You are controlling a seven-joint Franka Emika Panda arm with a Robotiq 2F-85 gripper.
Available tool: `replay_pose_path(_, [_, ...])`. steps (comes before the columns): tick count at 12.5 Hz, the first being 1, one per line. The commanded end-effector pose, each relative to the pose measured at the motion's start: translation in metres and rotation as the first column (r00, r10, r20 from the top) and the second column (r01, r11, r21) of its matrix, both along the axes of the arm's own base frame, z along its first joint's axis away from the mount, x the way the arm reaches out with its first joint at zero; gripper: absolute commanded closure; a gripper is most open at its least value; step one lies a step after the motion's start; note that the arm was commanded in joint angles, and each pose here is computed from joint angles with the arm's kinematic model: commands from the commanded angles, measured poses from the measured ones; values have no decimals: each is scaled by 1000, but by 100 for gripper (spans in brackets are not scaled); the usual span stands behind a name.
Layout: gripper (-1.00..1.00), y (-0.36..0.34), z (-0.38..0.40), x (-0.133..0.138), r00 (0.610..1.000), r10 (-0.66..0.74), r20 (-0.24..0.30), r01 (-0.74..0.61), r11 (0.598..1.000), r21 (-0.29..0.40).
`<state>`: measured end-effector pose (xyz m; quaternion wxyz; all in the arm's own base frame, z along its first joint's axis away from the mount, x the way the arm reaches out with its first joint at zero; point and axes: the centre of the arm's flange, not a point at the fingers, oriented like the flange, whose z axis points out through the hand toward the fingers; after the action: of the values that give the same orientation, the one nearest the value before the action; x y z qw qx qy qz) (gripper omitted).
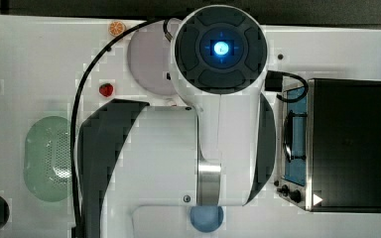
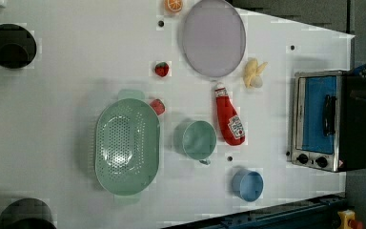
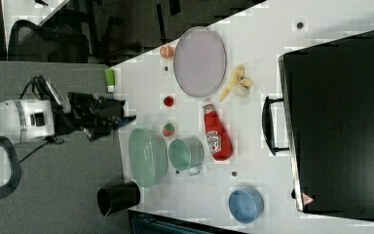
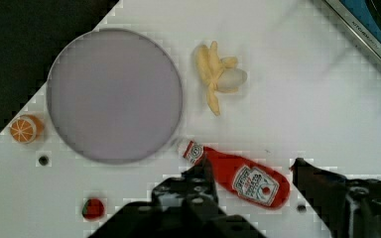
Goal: Pick Ketchup from the table and place it in strainer.
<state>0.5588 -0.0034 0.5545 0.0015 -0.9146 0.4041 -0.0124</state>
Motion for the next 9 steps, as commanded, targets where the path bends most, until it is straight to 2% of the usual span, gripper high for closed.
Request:
replay_pose_path(1, [-59,-10,52,-88,998,-15,-64,16,1000,18])
replay_pose_path(3, [-99,-10,42,-85,996,-13,-84,15,1000,19])
replay_pose_path(6, [-100,-6,5,-74,989,-1,-148,5,1000,23])
replay_pose_path(9, [-100,2,-37,-55,986,82,-145,-78,996,34])
